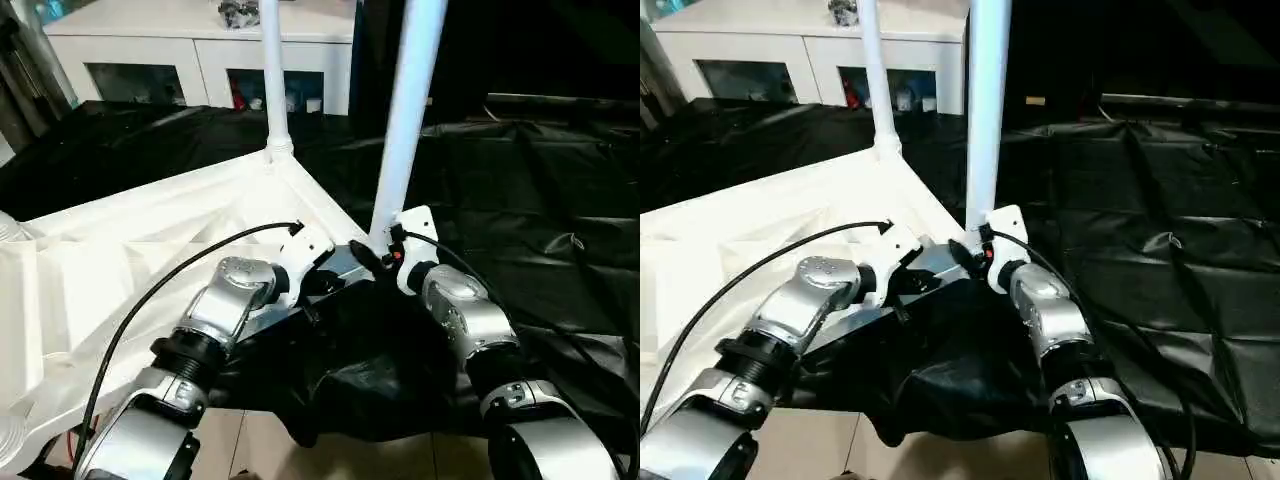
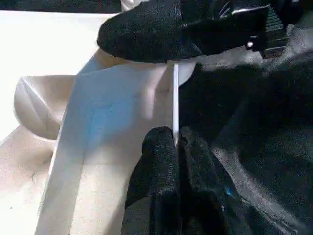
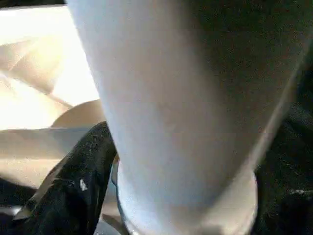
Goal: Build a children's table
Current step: Rotate leg to tighten
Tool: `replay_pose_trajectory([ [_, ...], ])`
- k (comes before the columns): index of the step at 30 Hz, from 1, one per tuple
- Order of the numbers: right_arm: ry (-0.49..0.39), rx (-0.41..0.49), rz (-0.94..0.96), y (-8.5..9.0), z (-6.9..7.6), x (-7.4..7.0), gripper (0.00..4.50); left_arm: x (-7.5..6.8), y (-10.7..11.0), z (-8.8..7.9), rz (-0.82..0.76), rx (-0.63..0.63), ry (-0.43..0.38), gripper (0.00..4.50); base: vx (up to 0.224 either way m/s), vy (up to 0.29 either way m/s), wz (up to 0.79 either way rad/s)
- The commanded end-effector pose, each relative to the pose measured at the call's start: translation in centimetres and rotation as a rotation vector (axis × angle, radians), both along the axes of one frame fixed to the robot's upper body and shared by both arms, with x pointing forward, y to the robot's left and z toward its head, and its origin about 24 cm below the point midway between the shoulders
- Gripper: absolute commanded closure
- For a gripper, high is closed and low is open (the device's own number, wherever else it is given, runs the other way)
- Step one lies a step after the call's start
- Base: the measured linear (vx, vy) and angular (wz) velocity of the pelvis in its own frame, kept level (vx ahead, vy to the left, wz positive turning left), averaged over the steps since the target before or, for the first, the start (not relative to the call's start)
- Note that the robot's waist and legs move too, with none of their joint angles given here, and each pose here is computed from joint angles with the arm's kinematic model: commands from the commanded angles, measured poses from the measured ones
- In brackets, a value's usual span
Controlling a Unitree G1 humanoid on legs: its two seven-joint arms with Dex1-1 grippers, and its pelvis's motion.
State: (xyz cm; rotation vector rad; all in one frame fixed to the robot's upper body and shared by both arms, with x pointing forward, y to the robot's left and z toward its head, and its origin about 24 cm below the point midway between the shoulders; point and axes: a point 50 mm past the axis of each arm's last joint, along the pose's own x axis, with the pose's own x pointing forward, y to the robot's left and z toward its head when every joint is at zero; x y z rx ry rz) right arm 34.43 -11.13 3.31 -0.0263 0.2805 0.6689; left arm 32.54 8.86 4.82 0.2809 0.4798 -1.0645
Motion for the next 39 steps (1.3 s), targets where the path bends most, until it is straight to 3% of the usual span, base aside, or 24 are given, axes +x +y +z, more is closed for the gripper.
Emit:
replay_pose_trajectory([
  [1, 0.020, -0.015, 0.212, 1.8, -0.7, -1.3, 0.54, -1.0, -2.3, 1.4, -0.172, -0.120, -0.046, 4.50, 0.000, 0.000, 0.00],
  [5, -0.014, -0.034, 0.325, 1.3, -0.3, -1.9, 0.54, -1.6, -1.8, 1.3, -0.237, -0.126, -0.033, 4.50, 0.000, 0.000, 0.00],
  [7, -0.023, -0.021, 0.459, 0.3, 0.2, -2.7, 0.54, -2.4, -1.0, 1.3, -0.315, -0.134, -0.001, 4.50, 0.000, 0.000, 0.00],
  [13, 0.032, -0.008, 0.652, -1.2, 0.8, -4.0, 0.54, -2.7, 0.1, 1.4, -0.350, -0.111, 0.027, 4.50, 0.000, 0.000, 0.00],
  [14, 0.053, -0.001, 0.698, -1.5, 0.9, -4.4, 0.81, -2.9, 0.3, 1.4, -0.364, -0.108, 0.035, 4.50, 0.000, 0.000, 0.00],
  [22, 0.094, 0.024, 0.766, -1.8, 1.0, -5.2, 1.33, -3.5, 0.8, 1.6, -0.413, -0.109, 0.066, 4.50, 0.000, 0.000, 0.00],
  [27, 0.083, 0.026, 0.689, -1.3, 0.7, -4.9, 1.67, -2.9, 0.5, 1.5, -0.353, -0.108, 0.033, 4.50, 0.000, 0.000, 0.00],
  [30, 0.075, -0.001, 0.547, -0.9, 0.0, -4.1, 1.72, -1.9, 0.1, 1.5, -0.256, -0.099, -0.007, 4.50, 0.000, 0.000, 0.00],
  [34, 0.081, -0.062, 0.188, -0.4, -1.4, -1.9, 1.73, -0.2, -0.9, 1.6, -0.097, -0.079, -0.043, 4.50, 0.000, 0.000, 0.00],
  [39, 0.136, -0.011, -0.086, 0.5, -2.0, -0.5, 1.74, 0.9, -2.6, 2.0, 0.017, -0.094, -0.060, 4.50, 0.000, 0.000, 0.00],
])
